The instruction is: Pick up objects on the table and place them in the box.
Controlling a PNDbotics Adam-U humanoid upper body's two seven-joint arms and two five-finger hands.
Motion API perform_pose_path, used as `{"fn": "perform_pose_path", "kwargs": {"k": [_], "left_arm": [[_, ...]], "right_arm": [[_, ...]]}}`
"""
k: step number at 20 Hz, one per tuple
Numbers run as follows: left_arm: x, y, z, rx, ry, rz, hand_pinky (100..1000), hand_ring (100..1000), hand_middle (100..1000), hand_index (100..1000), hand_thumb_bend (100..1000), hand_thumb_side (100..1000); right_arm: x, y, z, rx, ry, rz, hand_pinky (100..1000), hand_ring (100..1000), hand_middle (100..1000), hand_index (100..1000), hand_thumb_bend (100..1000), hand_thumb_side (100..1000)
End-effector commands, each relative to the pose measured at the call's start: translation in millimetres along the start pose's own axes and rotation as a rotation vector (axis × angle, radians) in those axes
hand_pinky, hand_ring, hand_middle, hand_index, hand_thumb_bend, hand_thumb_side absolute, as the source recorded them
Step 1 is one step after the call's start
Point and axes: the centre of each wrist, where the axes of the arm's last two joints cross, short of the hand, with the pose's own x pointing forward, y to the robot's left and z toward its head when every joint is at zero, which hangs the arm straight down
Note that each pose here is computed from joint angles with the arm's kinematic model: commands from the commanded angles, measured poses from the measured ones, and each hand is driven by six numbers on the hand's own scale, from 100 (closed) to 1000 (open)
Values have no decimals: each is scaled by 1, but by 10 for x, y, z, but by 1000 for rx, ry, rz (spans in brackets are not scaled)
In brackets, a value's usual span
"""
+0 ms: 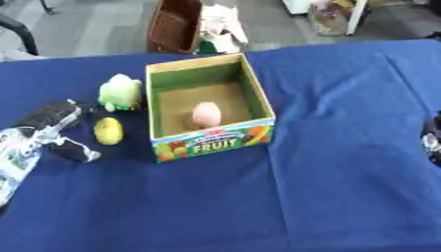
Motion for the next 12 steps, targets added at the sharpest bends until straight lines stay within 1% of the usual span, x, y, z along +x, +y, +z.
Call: {"fn": "perform_pose_path", "kwargs": {"k": [1,9,11,12], "left_arm": [[-7,99,-32,41,6,-24,639,556,579,732,537,214],[57,100,-136,98,19,-32,628,541,563,724,516,208],[65,97,-153,100,20,-39,621,528,547,706,490,197],[67,96,-160,102,22,-44,616,520,537,693,461,193]], "right_arm": [[66,-69,-57,-2,-28,18,559,724,642,728,180,100],[65,-62,-56,-1,-28,16,559,724,641,727,180,100],[64,-60,-55,0,-28,15,559,724,641,727,180,100],[64,-60,-55,0,-27,15,559,724,641,727,180,100]]}}
